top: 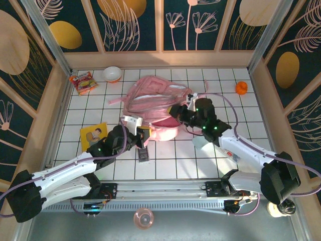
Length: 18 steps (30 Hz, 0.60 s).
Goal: Pack books, pencil case, and school supplies into a backpack
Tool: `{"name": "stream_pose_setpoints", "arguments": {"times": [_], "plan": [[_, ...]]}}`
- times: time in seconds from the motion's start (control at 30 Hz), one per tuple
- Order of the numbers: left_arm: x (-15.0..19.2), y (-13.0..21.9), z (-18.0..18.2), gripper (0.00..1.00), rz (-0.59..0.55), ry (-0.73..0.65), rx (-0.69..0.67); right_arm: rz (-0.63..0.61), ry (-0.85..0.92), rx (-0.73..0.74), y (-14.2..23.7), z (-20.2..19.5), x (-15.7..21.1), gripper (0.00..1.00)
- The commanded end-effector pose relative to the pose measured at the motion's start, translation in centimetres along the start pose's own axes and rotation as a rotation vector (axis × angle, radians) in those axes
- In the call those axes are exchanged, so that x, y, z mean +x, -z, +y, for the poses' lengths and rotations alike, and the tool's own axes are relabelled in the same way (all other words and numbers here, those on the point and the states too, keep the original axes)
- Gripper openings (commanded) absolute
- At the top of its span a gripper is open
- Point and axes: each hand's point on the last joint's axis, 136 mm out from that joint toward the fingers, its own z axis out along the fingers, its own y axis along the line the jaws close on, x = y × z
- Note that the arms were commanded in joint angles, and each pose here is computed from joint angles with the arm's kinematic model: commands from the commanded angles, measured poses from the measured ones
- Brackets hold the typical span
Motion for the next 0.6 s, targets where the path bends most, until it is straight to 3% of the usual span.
{"name": "stream_pose_setpoints", "arguments": {"times": [0.0, 0.13, 0.27, 0.37, 0.57], "plan": [[0.9, 0.2, 2.7, 0.00, 0.009, -0.035, -0.078, -0.027, 0.098, -0.107, 2.0, 4.1, -2.3, 0.00], [0.2, -0.4, 0.2, 0.00, -0.005, -0.013, 0.050, -0.003, 0.072, -0.119, 1.5, 3.9, -2.0, 0.02], [-0.8, -1.0, -2.5, 0.00, -0.023, 0.006, 0.191, -0.010, -0.038, -0.130, 0.5, 3.1, -0.4, 0.37], [-1.8, -1.4, -3.7, 0.00, -0.037, 0.015, 0.237, -0.035, -0.165, -0.135, 0.1, 1.8, 1.2, 0.50], [-2.5, -1.7, -5.6, 0.00, -0.035, 0.028, 0.332, -0.087, -0.262, -0.135, -0.6, 1.2, 2.7, 0.55]]}}
